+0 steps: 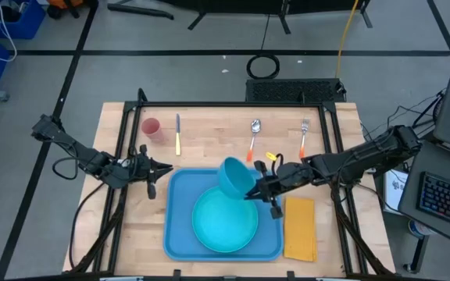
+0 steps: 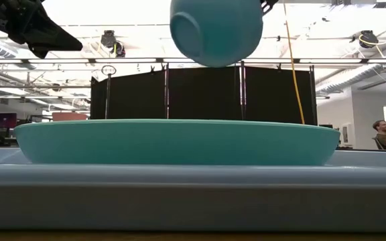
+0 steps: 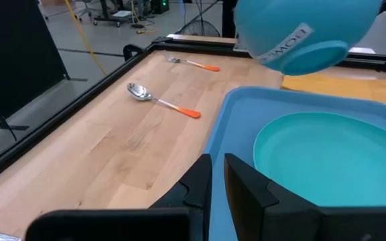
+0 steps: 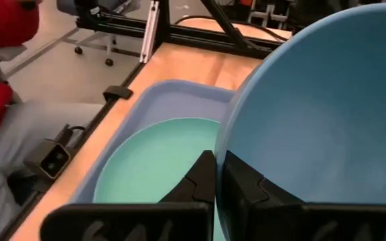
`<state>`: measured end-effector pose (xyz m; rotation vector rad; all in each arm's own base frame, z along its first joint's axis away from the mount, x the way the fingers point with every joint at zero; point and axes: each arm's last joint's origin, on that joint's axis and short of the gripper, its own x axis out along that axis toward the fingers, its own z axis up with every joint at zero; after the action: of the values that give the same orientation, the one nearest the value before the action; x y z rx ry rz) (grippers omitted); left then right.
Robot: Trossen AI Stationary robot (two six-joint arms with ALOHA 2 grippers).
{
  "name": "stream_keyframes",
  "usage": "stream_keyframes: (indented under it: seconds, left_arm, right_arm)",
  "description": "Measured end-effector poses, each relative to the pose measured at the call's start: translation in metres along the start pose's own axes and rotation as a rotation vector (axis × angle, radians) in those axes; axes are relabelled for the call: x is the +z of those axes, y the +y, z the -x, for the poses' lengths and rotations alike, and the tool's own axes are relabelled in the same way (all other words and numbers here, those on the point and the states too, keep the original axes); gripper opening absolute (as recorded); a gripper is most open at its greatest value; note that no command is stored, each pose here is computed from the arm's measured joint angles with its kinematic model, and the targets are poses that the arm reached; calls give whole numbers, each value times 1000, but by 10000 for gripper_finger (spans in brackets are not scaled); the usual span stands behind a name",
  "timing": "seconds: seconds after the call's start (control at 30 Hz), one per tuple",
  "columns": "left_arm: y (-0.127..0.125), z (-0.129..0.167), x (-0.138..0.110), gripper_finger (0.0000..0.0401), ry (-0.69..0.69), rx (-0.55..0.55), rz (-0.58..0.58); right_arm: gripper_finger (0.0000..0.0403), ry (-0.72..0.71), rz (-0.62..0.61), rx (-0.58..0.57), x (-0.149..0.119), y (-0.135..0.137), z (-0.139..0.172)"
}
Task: Set up tray
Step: Put the blue bowl on top of the light blue plate
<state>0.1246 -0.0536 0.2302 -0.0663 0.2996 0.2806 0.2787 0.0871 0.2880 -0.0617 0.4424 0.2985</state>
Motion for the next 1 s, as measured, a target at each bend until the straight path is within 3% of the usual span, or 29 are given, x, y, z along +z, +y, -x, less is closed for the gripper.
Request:
stream_keyframes:
  seconds: [0.23, 0.5, 1.0]
  left_arm:
    - [0, 0, 0, 47, -1, 0, 2]
    - [0, 0, 0, 47, 0, 1, 6]
    - [0, 0, 0, 47, 0, 0, 5]
  right_arm:
    - [0, -81, 0, 89, 5, 20, -10]
    - [0, -57, 1, 107, -2, 28, -28]
    - [0, 242, 39, 89, 14, 43, -84]
